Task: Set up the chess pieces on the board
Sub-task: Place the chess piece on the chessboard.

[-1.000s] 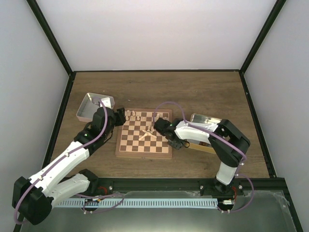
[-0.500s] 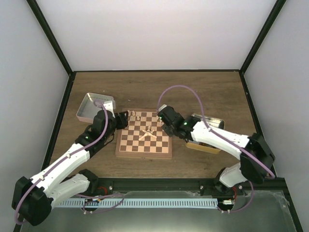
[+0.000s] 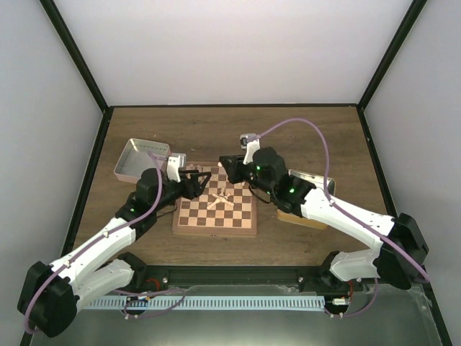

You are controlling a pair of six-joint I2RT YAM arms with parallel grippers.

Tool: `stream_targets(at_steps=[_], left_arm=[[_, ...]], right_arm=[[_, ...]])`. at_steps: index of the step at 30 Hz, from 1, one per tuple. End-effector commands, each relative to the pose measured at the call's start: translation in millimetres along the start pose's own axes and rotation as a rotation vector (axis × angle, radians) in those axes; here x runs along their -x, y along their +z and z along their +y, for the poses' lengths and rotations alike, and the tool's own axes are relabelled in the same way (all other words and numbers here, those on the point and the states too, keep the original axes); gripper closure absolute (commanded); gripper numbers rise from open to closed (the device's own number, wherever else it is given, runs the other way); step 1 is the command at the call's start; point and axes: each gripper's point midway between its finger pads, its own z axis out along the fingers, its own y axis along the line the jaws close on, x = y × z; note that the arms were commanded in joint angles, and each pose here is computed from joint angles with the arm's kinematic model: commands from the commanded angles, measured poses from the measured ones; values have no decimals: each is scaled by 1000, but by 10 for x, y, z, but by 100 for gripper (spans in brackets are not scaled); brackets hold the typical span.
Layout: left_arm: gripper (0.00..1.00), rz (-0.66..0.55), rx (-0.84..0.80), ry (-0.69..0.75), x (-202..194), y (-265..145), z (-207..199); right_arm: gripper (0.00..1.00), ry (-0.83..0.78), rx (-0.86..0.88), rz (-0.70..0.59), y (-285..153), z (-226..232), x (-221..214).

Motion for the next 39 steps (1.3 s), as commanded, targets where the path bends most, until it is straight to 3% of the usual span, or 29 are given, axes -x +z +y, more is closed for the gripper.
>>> stream_targets(at_steps=[1,8,15,21,28,39], left_arm=[[37,-38,-166,46,107,-58,-315],[37,-30,-309,97,78,-104,-551],[41,-67,-286,168,177,-96,-550],[57,-70,-287,185,206,-86,-569],[64,-60,-308,190,188,-84,-602],[93,-40,-305,182,153,-56,-589]], right_arm=[[95,248,227,-14,-42,399,157],[95,279,256,54,-2,430,46],[95,253,265,89,-3,456,1],[95,242,270,118,7,464,-61],[94,233,262,163,57,441,-170],[94,237,265,163,48,445,-159]])
